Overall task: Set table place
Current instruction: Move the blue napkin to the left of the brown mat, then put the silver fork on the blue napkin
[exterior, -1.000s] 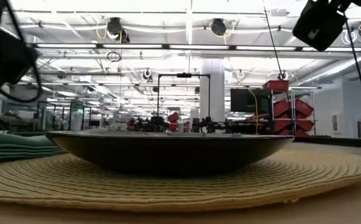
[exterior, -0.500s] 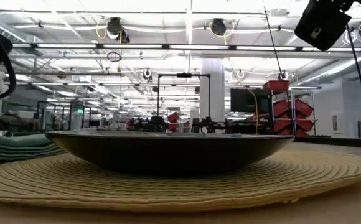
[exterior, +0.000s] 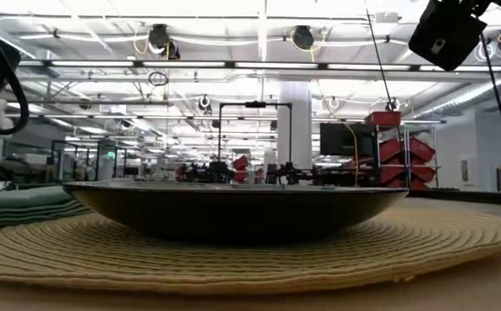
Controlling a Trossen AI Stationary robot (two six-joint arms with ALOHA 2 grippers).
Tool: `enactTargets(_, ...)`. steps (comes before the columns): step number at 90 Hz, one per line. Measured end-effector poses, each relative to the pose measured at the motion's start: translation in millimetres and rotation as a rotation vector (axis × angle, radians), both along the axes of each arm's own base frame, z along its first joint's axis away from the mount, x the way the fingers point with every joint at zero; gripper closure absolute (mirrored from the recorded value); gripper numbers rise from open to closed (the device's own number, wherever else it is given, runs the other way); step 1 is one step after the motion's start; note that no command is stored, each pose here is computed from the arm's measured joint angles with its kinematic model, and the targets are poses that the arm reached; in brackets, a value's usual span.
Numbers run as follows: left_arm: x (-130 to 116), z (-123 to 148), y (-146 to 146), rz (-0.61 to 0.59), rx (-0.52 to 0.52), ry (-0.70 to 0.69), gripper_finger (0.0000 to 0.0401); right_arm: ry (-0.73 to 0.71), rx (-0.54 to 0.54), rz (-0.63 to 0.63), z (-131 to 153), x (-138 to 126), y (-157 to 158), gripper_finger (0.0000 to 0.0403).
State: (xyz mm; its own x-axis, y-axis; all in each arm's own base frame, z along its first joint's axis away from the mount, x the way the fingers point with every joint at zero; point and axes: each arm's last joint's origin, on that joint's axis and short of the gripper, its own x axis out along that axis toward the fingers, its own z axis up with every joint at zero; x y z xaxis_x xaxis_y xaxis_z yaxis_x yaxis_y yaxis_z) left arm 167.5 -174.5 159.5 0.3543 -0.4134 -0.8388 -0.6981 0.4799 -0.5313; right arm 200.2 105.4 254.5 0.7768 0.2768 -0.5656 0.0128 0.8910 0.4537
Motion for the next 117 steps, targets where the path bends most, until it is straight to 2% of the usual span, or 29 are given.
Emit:
enactTargets(18,-0.5,0.1,-0.5,-0.005,-0.045,0.047,0.0238,0.0,-0.002,0.001,-0.1,0.0,0.0,0.0206)
enactTargets(25,0.0,1.0,0.3,-0.044,-0.071,0.067,0.0233,-0.001,-0.007,0.005,-0.1,-0.1,0.0,0.0206)
enactTargets(40,-2.2,14.3,3.4,-0.064,-0.102,0.011,0.0232,-0.002,-0.009,0.003,-0.1,0.3,-0.7,0.0206)
enactTargets(49,-5.6,24.0,4.7,-0.091,-0.158,0.005,0.0233,-0.001,-0.009,0.003,-0.1,0.2,-0.7,0.0206)
enactTargets(58,-12.5,29.0,-2.6,-0.172,-0.214,0.032,0.0233,0.001,-0.003,-0.001,-0.2,0.3,-0.6,0.0206)
enactTargets(67,-26.3,23.9,-15.5,-0.335,-0.211,0.063,0.0233,0.002,0.001,-0.005,-0.1,0.3,-0.6,0.0206)
enactTargets(80,-36.5,8.8,-29.1,-0.4,-0.158,0.108,0.0233,-0.001,0.003,-0.038,-0.1,0.6,-1.1,0.0206)
enactTargets(88,-36.8,-1.7,-31.9,-0.4,-0.063,0.069,0.0233,0.002,0.009,-0.051,-0.5,1.0,-1.1,0.0206)
enactTargets(98,-34.6,-6.1,-30.0,-0.496,0.022,0.057,0.0237,0.004,0.016,-0.085,-1.3,1.8,-1.4,0.0206)
enactTargets(106,-32.7,1.3,-30.2,-0.579,0.088,0.074,0.0246,0.017,0.03,-0.101,-2.9,2.8,-1.0,0.0206)
enactTargets(117,-30.6,29.2,-34.4,-0.72,0.163,0.091,0.0259,0.037,0.049,-0.147,-6.6,5.5,-0.4,0.0206)
